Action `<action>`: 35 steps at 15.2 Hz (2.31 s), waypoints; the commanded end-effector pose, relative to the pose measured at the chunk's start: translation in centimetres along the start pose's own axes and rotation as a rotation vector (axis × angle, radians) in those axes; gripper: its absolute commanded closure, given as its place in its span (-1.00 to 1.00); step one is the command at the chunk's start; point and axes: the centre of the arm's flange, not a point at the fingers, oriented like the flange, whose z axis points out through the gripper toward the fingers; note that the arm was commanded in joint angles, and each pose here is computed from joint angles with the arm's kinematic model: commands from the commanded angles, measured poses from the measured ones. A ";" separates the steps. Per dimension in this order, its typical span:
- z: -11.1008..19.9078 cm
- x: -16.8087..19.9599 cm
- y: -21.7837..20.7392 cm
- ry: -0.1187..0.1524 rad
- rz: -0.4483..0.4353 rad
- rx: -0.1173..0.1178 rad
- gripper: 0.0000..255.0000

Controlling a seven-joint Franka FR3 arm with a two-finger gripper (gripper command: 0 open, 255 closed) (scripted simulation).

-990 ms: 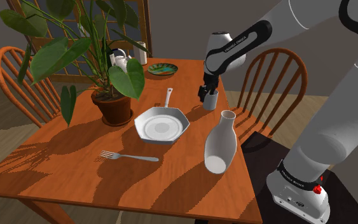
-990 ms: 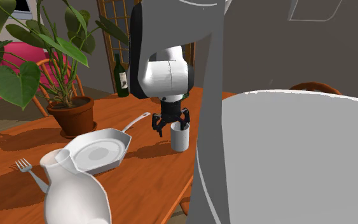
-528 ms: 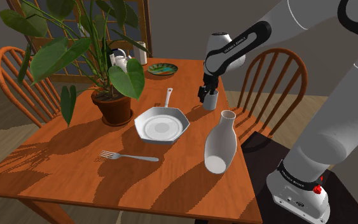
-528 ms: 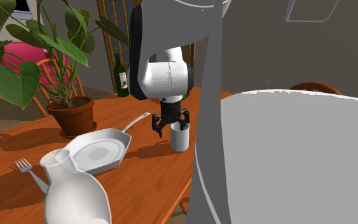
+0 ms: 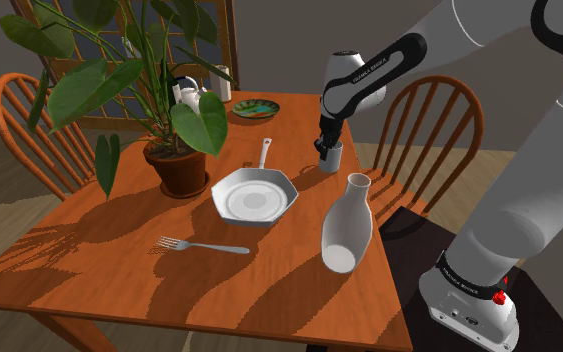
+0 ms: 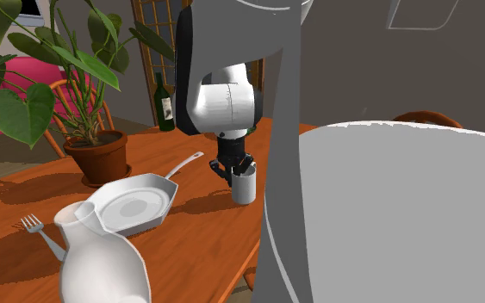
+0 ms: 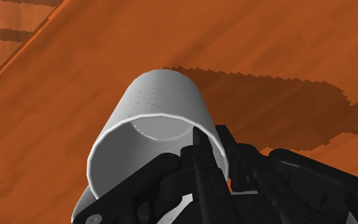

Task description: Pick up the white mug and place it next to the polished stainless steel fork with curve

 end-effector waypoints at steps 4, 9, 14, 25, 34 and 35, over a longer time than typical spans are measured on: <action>-1.1 0.1 0.0 0.000 0.000 0.000 1.00; -3.7 0.3 0.1 0.000 0.000 0.000 1.00; -6.3 0.5 0.2 0.000 0.000 0.000 1.00; -12.1 0.9 0.3 0.000 0.000 0.000 1.00; -16.8 1.3 0.5 0.000 0.000 0.000 1.00; -17.4 1.3 0.5 0.000 0.000 0.000 1.00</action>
